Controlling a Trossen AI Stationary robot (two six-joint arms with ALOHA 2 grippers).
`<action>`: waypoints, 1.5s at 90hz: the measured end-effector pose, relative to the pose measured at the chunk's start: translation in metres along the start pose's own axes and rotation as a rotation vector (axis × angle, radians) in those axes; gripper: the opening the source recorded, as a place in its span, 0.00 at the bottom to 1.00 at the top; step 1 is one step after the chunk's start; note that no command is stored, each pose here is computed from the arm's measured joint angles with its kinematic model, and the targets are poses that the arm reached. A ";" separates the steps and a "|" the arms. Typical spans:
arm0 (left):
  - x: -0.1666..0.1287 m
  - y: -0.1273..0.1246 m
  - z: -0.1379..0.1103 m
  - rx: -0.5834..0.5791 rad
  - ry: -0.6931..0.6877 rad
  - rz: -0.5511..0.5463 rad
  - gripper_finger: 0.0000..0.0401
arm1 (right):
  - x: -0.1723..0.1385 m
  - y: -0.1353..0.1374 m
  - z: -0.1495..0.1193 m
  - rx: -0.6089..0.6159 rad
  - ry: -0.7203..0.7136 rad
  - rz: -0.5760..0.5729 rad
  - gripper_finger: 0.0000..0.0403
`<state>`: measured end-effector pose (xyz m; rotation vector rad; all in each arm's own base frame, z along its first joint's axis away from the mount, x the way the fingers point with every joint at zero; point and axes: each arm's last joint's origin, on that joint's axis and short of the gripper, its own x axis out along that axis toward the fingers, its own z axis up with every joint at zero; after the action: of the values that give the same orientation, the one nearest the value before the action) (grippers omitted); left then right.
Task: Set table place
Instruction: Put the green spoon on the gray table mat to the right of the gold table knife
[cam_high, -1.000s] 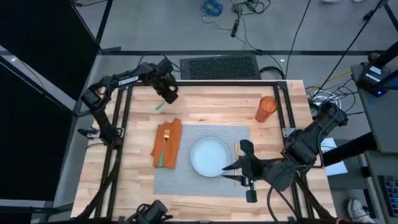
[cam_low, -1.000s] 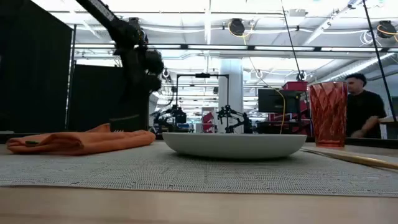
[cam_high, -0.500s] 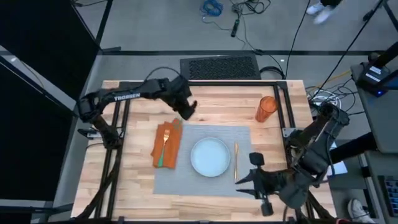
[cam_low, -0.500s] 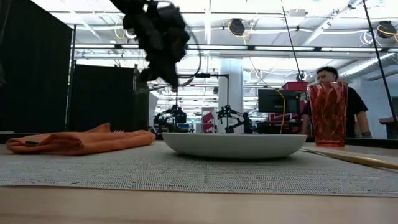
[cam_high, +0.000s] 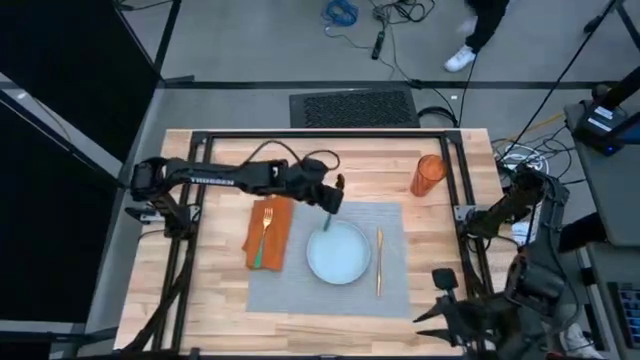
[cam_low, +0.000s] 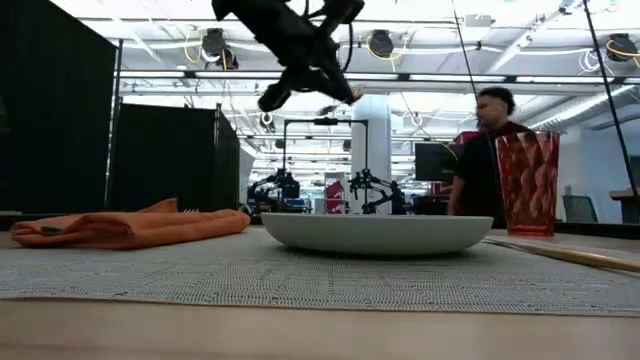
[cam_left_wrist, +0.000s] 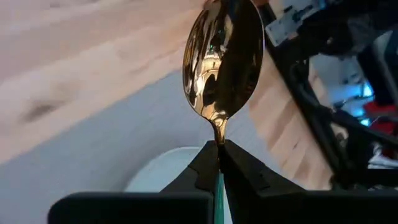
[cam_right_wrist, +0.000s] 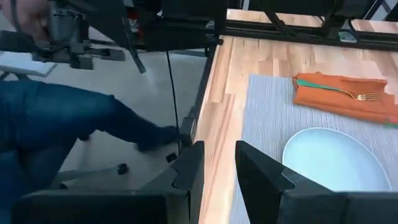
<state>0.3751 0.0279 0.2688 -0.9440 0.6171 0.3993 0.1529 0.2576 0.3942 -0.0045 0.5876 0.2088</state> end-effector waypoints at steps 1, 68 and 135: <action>0.002 -0.001 -0.002 -0.004 0.002 -0.002 0.00 | 0.000 0.000 0.000 -0.001 0.001 -0.001 0.19; 0.126 -0.107 -0.044 -0.172 -0.036 -0.194 0.00 | -0.048 -0.033 0.001 -0.028 -0.019 -0.011 0.19; 0.129 -0.116 -0.083 -0.288 -0.072 -0.071 0.00 | -0.078 -0.043 0.010 -0.033 -0.180 -0.007 0.19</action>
<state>0.5131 -0.0974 0.2211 -1.2174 0.4655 0.4649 0.1034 0.2007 0.4435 -0.0192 0.4049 0.2095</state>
